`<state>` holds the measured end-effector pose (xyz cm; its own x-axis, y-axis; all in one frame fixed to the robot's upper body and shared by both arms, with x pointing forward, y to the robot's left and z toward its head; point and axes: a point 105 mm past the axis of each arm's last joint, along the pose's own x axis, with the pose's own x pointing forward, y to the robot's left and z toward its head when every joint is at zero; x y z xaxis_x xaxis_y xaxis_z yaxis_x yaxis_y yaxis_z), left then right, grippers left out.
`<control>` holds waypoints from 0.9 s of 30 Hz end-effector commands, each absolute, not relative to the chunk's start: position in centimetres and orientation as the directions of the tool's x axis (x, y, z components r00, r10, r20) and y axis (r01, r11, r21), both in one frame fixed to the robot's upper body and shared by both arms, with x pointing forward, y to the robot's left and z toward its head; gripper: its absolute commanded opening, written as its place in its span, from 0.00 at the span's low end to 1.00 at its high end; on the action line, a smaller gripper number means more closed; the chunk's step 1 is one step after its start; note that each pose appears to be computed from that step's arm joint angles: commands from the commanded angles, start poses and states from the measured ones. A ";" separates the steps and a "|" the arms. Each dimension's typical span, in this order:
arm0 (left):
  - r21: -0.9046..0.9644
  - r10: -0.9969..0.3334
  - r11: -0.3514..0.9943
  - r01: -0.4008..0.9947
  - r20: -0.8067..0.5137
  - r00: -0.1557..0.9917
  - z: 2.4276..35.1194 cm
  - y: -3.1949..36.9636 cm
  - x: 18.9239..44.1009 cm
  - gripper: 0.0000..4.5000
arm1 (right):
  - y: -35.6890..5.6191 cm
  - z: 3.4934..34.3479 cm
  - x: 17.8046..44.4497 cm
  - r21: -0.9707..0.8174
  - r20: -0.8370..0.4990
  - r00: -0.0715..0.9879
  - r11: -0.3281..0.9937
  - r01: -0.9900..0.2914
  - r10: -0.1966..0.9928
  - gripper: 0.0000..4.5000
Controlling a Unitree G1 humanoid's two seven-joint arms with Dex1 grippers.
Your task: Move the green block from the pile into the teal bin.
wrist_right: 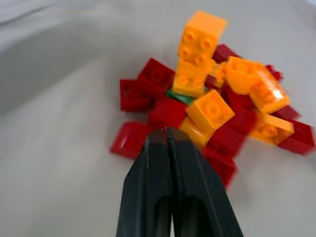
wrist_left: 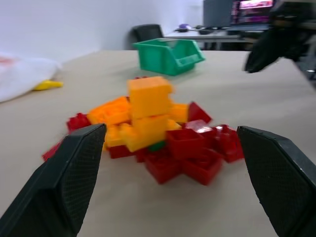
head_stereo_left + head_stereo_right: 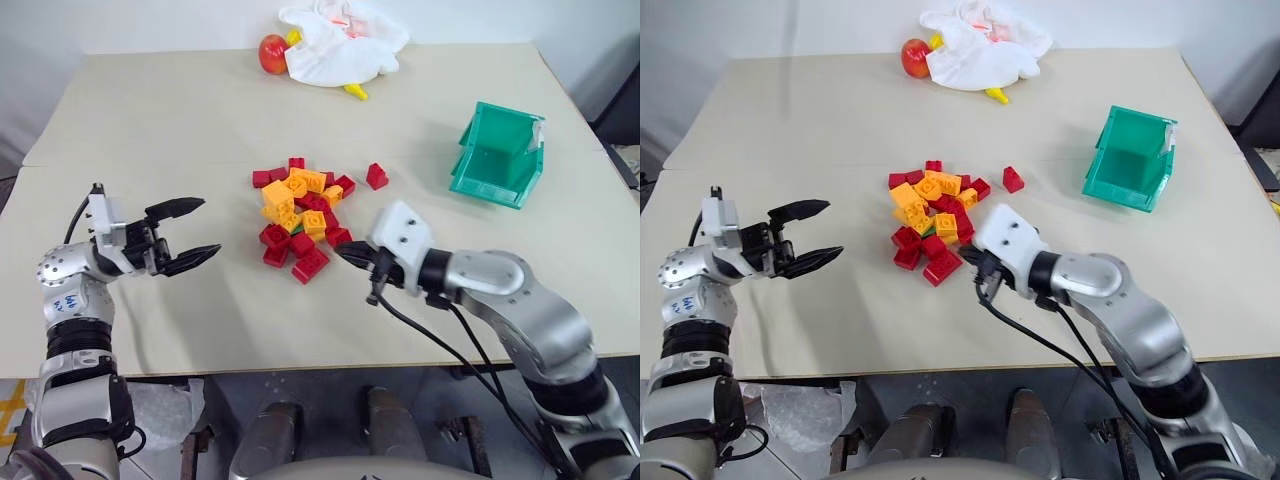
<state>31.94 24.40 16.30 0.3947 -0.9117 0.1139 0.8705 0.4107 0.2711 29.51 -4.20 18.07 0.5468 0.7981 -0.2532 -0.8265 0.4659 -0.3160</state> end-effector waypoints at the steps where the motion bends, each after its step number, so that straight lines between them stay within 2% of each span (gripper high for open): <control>1: 0.287 -0.955 0.295 0.911 0.049 0.294 16.0 24.5 30.4 1.00 | -1.0 19.0 31.5 -0.340 -0.226 0.575 0.489 -0.803 0.786 0.00; 8: 0.315 -0.931 0.363 0.877 0.086 0.354 16.3 24.6 31.0 1.00 | 5.7 19.4 32.9 -0.323 -0.202 0.540 0.465 -0.824 0.817 0.00; 11: 0.312 -0.927 0.373 0.874 0.095 0.362 16.2 24.6 30.9 1.00 | 7.1 19.4 33.4 -0.322 -0.187 0.543 0.471 -0.821 0.819 0.00; 15: 0.315 -0.917 0.398 0.862 0.109 0.384 16.3 24.7 30.9 1.00 | 9.5 18.8 33.1 -0.277 -0.194 0.493 0.435 -0.857 0.848 0.00; 17: 0.326 -0.908 0.418 0.848 0.117 0.402 16.3 24.7 31.1 1.00 | 10.6 17.5 34.2 -0.267 -0.221 0.536 0.478 -0.837 0.815 0.00; 22: 0.343 -0.895 0.444 0.828 0.126 0.428 16.6 24.8 31.3 1.00 | 9.2 14.7 37.3 -0.285 -0.302 0.666 0.602 -0.746 0.682 0.00; 27: 0.348 -0.888 0.458 0.818 0.137 0.438 16.8 24.7 31.6 1.00 | 5.5 15.2 39.8 -0.343 -0.262 0.781 0.702 -0.624 0.567 0.00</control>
<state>31.54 24.45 15.71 0.4318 -0.8947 0.1143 0.8414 0.4452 0.3064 38.90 7.03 14.50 0.7305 0.6151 -0.2967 -0.6829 0.6566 -0.3202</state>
